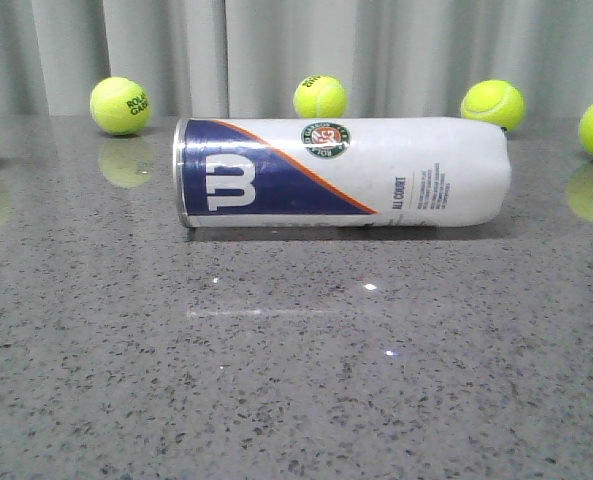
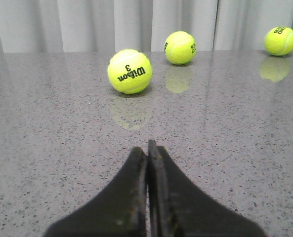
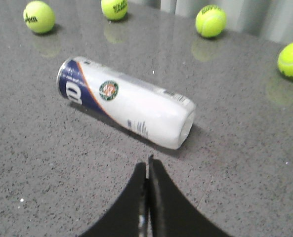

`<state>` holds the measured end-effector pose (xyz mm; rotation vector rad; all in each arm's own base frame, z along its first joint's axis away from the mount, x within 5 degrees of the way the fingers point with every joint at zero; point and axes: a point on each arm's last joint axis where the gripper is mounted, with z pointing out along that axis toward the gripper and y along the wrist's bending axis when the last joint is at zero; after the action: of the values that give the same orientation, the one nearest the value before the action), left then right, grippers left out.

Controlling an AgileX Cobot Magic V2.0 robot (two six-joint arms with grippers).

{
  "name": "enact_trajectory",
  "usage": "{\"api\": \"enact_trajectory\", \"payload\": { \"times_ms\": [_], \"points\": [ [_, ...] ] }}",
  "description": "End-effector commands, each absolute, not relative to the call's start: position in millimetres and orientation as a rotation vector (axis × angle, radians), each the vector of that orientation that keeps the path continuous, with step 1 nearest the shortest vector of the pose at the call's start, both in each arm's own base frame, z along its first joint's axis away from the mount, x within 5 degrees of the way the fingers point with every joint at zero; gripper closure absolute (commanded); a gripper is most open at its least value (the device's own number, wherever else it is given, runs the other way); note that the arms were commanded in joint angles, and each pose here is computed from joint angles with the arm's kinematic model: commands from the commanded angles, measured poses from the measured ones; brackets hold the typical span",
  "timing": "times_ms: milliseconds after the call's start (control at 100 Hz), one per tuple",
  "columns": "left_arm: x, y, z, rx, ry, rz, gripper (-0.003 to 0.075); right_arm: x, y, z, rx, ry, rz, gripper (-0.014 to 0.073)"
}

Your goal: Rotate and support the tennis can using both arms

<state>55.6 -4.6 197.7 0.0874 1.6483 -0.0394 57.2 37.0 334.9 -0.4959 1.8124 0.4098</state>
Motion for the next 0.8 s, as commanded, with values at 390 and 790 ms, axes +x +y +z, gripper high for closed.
{"api": "enact_trajectory", "payload": {
  "times_ms": [390, 790],
  "points": [
    [51, -4, 225, 0.065, 1.379, -0.05, 0.0739, 32, 20, 341, -0.409, 1.512, 0.435, 0.0655],
    [53, -5, 268, 0.094, 1.705, -0.055, 0.0739, 32, 20, 341, -0.409, 1.512, 0.435, 0.0655]
  ]
}}
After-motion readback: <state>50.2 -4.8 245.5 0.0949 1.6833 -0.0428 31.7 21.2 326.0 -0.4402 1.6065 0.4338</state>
